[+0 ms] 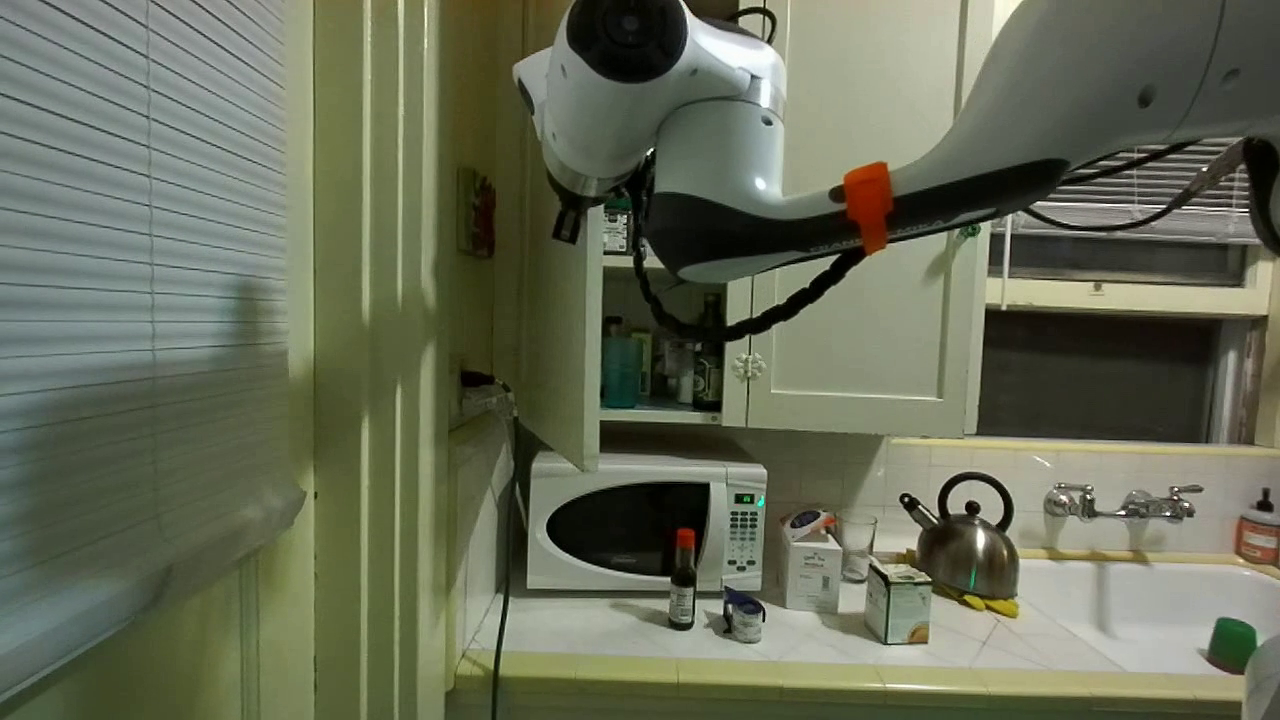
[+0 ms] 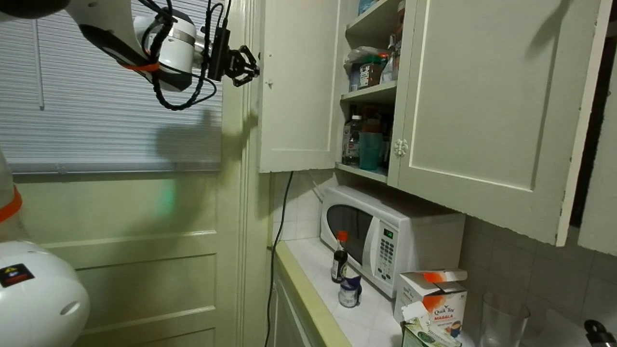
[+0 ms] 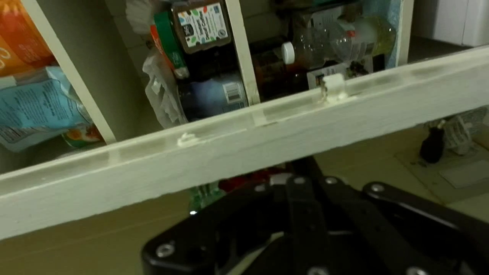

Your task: Close the left upper cabinet door.

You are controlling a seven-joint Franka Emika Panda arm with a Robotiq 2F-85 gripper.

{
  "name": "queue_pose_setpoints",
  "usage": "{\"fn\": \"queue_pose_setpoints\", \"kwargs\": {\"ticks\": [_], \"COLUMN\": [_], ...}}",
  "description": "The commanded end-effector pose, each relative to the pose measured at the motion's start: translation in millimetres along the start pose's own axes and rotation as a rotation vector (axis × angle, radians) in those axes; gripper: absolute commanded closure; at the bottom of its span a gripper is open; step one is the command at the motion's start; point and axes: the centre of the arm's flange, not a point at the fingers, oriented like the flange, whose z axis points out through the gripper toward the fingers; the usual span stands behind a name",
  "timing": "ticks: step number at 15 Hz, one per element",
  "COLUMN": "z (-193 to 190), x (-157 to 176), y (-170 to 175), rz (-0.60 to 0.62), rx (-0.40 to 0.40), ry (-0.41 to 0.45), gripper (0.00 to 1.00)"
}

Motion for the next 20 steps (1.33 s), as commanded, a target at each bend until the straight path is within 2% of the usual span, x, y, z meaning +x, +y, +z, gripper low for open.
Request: {"fn": "queue_pose_setpoints", "kwargs": {"ticks": [1, 5, 8, 10, 12, 14, 16, 17, 18, 20], "z": [-26, -39, -42, -47, -66, -78, -80, -73, -80, -79], "x": [-48, -84, -111, -101, -73, -60, -58, -54, -55, -55], "y": [0, 7, 10, 11, 12, 10, 3, 0, 8, 7], "rz": [0.015, 0.008, 0.047, 0.097, 0.172, 0.212, 0.226, 0.247, 0.215, 0.215], "rx": [-0.022, -0.056, -0.101, -0.077, -0.019, 0.045, 0.080, 0.076, 0.047, 0.046], "ry": [-0.099, -0.179, -0.165, -0.098, 0.001, 0.078, 0.079, 0.088, 0.069, 0.068], "gripper": [1.00, 1.00, 1.00, 1.00, 1.00, 1.00, 1.00, 1.00, 1.00, 0.99]}}
